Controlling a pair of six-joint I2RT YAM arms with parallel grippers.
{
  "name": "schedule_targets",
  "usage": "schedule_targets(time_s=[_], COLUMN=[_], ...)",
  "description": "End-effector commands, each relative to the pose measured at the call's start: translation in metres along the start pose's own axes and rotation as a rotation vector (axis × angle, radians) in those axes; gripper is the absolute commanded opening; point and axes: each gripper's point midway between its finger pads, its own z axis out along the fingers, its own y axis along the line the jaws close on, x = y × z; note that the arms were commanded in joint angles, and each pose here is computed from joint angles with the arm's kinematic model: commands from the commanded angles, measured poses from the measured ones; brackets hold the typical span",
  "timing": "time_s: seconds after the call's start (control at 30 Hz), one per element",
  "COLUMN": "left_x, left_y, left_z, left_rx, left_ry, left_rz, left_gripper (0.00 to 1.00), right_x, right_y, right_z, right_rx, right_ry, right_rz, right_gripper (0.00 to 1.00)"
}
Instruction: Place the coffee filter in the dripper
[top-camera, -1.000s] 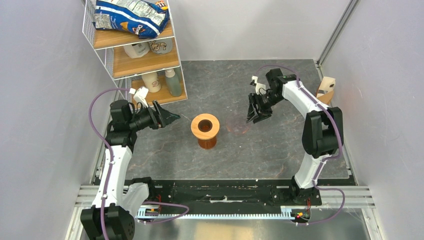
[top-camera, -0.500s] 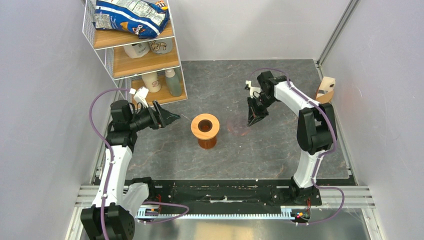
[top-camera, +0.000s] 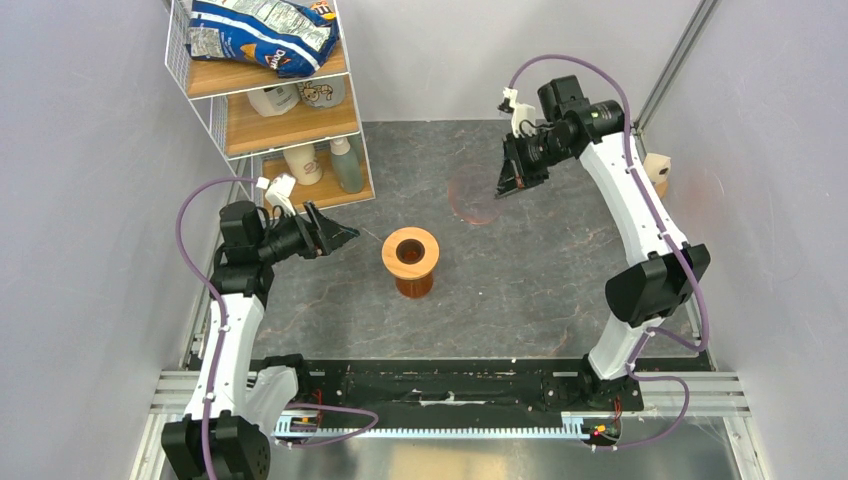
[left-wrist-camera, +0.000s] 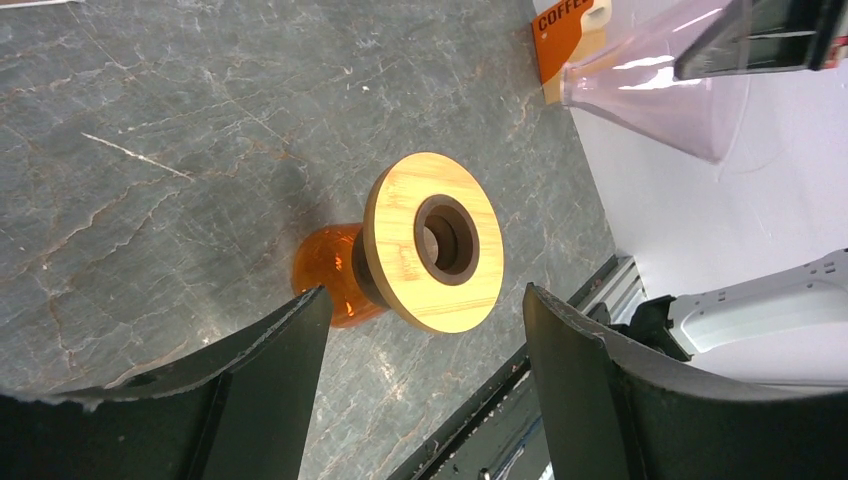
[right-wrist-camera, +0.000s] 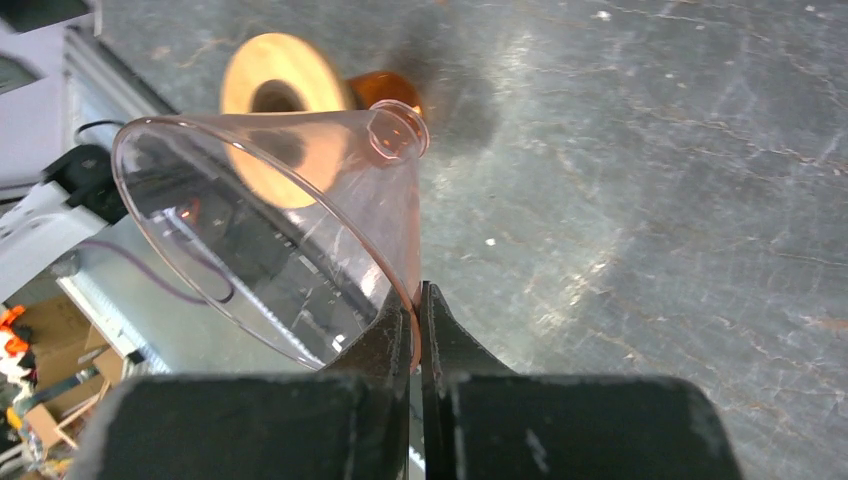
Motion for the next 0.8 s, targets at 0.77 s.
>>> schedule_targets(time_s=[0.77], left_x=[-0.019], left_y=[-0.026], left_z=[-0.01], left_rx=[0.061], left_ry=[-0.067], left_rz=[0.088], left_gripper=[0.77], right_x=[0.015], right_y=[0.097], right_z=[0.068], right_rx=[-0.123], right_ry=[0.173], right_rz=[-0.12], right_gripper=[0.0])
